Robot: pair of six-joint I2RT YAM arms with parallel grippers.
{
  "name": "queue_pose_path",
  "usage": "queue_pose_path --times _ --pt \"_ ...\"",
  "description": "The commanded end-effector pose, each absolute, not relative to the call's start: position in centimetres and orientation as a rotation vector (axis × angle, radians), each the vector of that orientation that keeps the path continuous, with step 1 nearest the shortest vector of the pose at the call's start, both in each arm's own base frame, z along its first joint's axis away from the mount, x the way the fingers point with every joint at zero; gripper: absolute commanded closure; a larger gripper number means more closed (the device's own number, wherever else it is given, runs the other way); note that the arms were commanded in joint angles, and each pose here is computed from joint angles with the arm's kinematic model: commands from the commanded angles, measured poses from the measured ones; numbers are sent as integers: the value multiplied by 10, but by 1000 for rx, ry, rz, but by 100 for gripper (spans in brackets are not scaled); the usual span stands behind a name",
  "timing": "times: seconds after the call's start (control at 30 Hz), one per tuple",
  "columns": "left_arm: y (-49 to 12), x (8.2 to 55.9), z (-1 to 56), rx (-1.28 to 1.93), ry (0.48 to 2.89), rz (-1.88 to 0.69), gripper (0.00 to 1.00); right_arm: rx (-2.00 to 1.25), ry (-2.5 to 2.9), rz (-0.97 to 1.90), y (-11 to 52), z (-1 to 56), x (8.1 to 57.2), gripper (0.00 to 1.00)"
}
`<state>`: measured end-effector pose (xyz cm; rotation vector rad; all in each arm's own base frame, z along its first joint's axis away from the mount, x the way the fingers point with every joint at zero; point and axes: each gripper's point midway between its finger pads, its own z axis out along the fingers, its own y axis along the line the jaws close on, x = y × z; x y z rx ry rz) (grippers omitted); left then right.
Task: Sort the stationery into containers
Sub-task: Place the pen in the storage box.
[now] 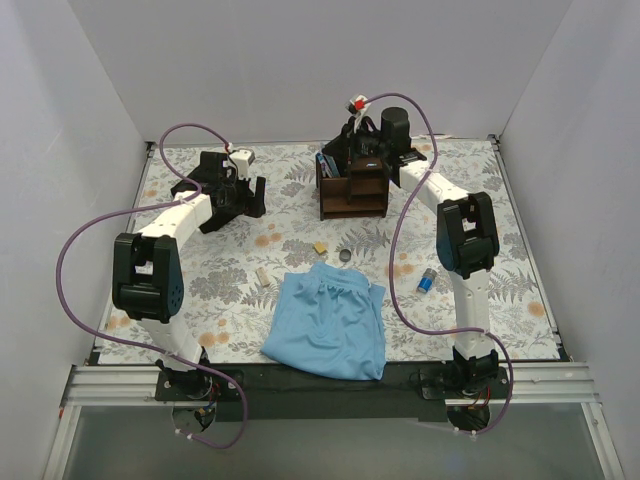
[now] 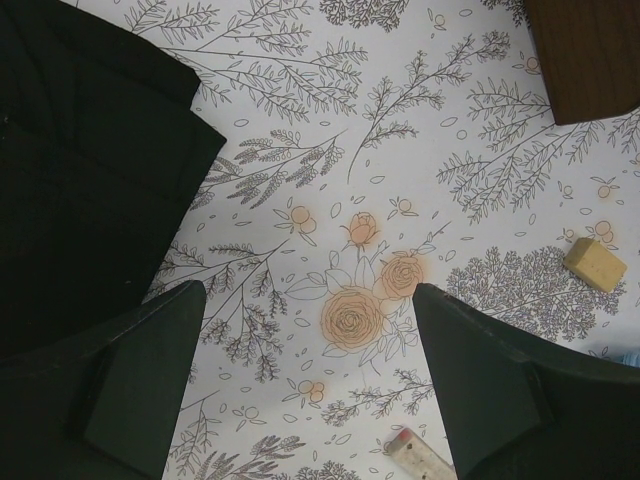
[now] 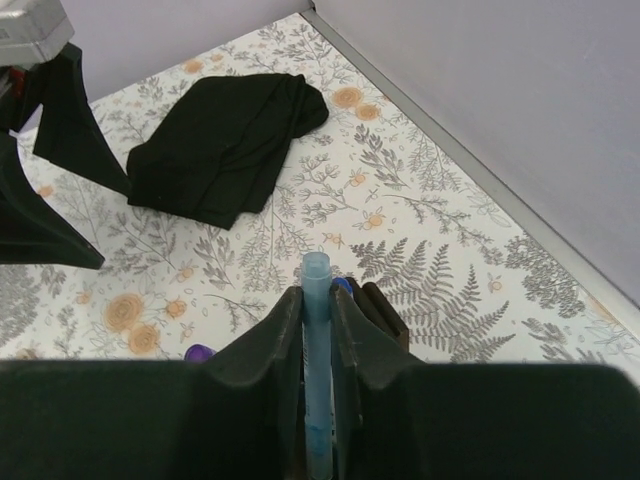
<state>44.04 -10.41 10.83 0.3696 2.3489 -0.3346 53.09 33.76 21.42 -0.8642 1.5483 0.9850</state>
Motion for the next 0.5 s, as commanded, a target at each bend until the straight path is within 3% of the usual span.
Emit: queue_pose_path --times 0.0,0.17,0.47 --pt "-107 446 123 391 2309 -327 14 -877 1472 950 335 245 526 71" --pt "-106 446 126 382 2287 -318 14 -856 1427 879 319 282 520 52" --pt "-102 435 149 421 2181 -286 14 -890 1519 777 279 289 467 50"
